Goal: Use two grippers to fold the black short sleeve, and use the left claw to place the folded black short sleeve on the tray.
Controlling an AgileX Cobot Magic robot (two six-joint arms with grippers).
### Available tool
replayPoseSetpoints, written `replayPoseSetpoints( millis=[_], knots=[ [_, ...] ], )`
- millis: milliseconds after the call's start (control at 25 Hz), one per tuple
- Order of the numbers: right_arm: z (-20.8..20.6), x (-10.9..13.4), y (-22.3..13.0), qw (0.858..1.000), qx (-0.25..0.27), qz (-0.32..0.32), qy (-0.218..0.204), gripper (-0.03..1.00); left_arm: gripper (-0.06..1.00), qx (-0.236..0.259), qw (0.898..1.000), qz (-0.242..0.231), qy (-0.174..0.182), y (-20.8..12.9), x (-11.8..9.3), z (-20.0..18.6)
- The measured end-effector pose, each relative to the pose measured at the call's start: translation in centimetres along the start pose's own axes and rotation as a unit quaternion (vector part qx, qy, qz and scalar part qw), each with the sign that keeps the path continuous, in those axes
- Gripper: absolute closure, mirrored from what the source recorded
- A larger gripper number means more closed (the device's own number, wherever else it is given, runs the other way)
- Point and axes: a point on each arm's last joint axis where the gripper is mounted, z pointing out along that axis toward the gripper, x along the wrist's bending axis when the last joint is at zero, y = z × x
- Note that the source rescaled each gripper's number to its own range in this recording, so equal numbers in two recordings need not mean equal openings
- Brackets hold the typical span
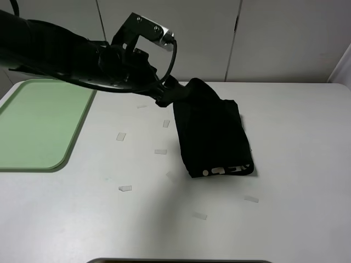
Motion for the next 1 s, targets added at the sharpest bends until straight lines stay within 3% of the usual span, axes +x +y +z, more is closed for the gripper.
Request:
replayPoseSetpoints(
  millis=[280, 680, 1000],
  knots=[
    [0.0, 0.0, 0.0, 1.0, 0.0, 0.0, 0.0, -0.03, -0.05, 0.031, 0.995, 0.085, 0.045, -0.7, 1.0, 0.3],
    [0.0, 0.0, 0.0, 1.0, 0.0, 0.001, 0.002, -0.03, -0.05, 0.09, 0.986, 0.097, 0.1, -2.5, 2.7, 2.7],
    [0.0, 0.0, 0.0, 1.0, 0.0, 0.001, 0.002, -0.03, -0.05, 0.089, 0.99, 0.097, 0.05, -2.8, 1.0, 7.6]
  ],
)
